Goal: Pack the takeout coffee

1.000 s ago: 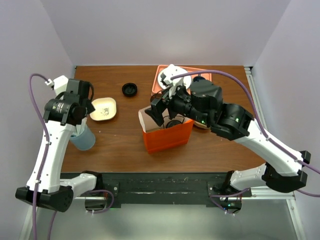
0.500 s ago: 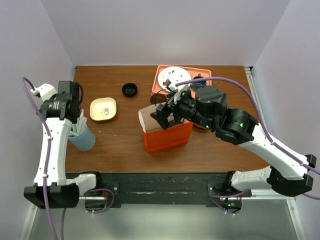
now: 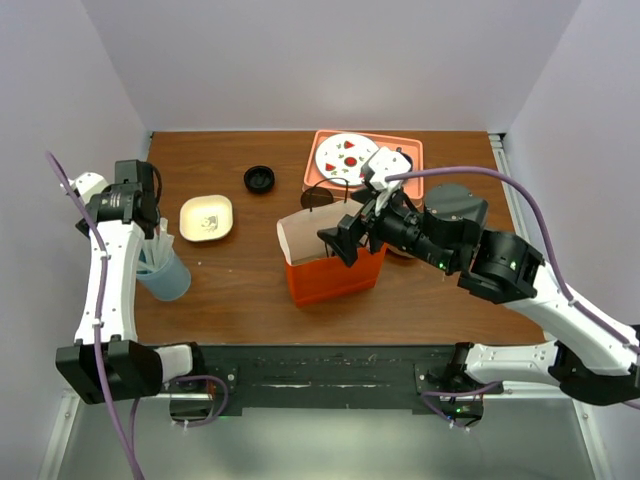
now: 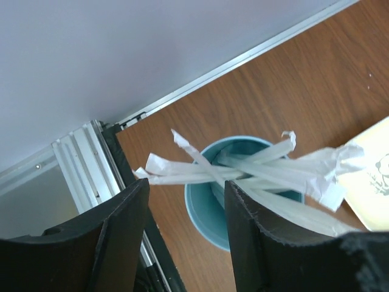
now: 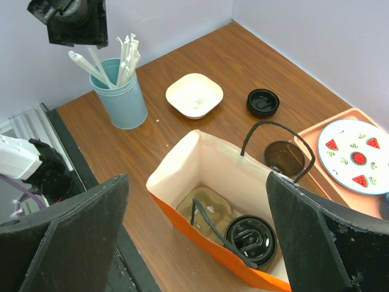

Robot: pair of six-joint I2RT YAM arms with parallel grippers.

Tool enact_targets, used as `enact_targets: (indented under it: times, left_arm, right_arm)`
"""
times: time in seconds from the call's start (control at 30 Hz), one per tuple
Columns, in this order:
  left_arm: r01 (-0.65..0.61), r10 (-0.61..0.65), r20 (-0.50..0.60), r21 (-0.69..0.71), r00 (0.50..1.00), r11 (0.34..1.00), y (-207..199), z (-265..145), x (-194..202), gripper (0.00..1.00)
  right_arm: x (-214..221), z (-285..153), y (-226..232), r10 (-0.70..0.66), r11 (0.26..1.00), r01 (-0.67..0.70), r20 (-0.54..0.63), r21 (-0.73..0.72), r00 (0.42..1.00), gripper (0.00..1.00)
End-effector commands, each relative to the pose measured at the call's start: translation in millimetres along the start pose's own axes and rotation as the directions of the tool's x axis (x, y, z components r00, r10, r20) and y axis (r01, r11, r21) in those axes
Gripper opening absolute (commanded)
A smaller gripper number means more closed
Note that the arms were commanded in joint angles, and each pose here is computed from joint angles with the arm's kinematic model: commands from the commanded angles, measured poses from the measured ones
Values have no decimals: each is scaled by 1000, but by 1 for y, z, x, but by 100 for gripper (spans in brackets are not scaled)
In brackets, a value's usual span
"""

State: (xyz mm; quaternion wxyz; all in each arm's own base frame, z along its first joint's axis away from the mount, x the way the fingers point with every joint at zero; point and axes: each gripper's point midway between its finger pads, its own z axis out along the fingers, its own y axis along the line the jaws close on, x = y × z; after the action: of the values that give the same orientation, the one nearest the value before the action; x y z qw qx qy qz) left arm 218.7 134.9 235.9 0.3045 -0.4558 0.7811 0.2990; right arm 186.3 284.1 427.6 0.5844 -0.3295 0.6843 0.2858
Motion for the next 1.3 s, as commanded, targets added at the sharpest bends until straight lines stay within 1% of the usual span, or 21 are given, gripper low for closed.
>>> enact_targets:
  times: [0.0, 0.07, 0.23, 0.37, 0.4, 0.43, 0.47, 0.57, 0.6, 0.63, 0.73, 0.8, 0.87, 0.97, 1.03, 1.07, 1.1, 1.17, 1.2, 1.27]
  left_arm:
    - [72, -72, 51, 0, 996, 997, -11, 15, -17, 57]
    - [70, -71, 53, 15, 996, 997, -16, 17, -20, 57]
    - [85, -84, 59, -16, 995, 996, -14, 27, -23, 54]
    - [72, -70, 55, -43, 996, 996, -13, 31, -21, 52]
    - [93, -90, 57, -51, 994, 994, -12, 31, -20, 52]
    - [102, -99, 63, -58, 993, 993, -10, 32, -20, 52]
    - [105, -102, 64, -56, 993, 993, -10, 34, -19, 52]
    - [115, -110, 76, -59, 991, 992, -11, 37, -20, 53]
    - [123, -118, 76, -73, 990, 990, -8, 38, -20, 54]
    - [127, -120, 80, -86, 990, 988, -5, 38, -19, 57]
    - [129, -119, 94, -106, 988, 986, -2, 40, -19, 57]
    - [128, -118, 101, -99, 988, 987, -5, 43, -20, 53]
    - [124, -115, 94, -94, 989, 988, -9, 46, -18, 45]
    - [115, -107, 88, -90, 990, 989, -14, 51, -16, 41]
    - [111, -103, 83, -93, 991, 990, -14, 51, -15, 32]
    - [118, -109, 90, -95, 990, 989, -12, 49, -16, 26]
    - [123, -114, 94, -90, 989, 988, -11, 48, -18, 14]
    - [138, -130, 103, -72, 986, 988, -13, 43, -25, 3]
    - [139, -131, 103, -69, 986, 988, -12, 40, -28, 0]
    - [165, -159, 122, -44, 980, 985, -13, 30, -44, 0]
  right_arm:
    - [-9, -8, -5, 27, 999, -28, 51, 27, 998, 99]
    - [-4, -10, -7, 23, 999, -24, 47, 30, 999, 99]
    - [1, -12, -13, 1, 998, -3, 36, 59, 999, 99]
    - [3, -15, -18, -21, 997, 18, 34, 80, 999, 99]
    - [4, -15, -19, -21, 996, 18, 32, 86, 999, 99]
    - [5, -13, -19, -23, 996, 20, 31, 89, 999, 99]
    - [6, -13, -21, -53, 994, 50, 26, 96, 998, 99]
    - [5, -10, -21, -62, 994, 60, 27, 93, 998, 99]
    - [5, -10, -21, -64, 994, 61, 25, 92, 998, 99]
    - [6, -9, -20, -66, 994, 63, 24, 92, 998, 99]
    - [6, -7, -21, -71, 993, 69, 19, 95, 997, 99]
    - [6, -8, -21, -73, 993, 71, 15, 98, 997, 99]
    - [7, -6, -22, -80, 992, 79, 9, 98, 997, 99]
    - [6, -5, -22, -83, 992, 82, 8, 99, 996, 99]
    - [5, -5, -23, -85, 991, 83, 8, 107, 996, 99]
    - [6, -5, -23, -85, 991, 84, 5, 105, 996, 99]
    - [5, -5, -22, -87, 991, 86, 5, 102, 996, 99]
    - [5, -4, -22, -89, 991, 89, -2, 102, 996, 99]
    - [4, -3, -22, -89, 991, 89, -1, 100, 996, 99]
    - [1, -2, -21, -93, 991, 93, 1, 96, 996, 99]
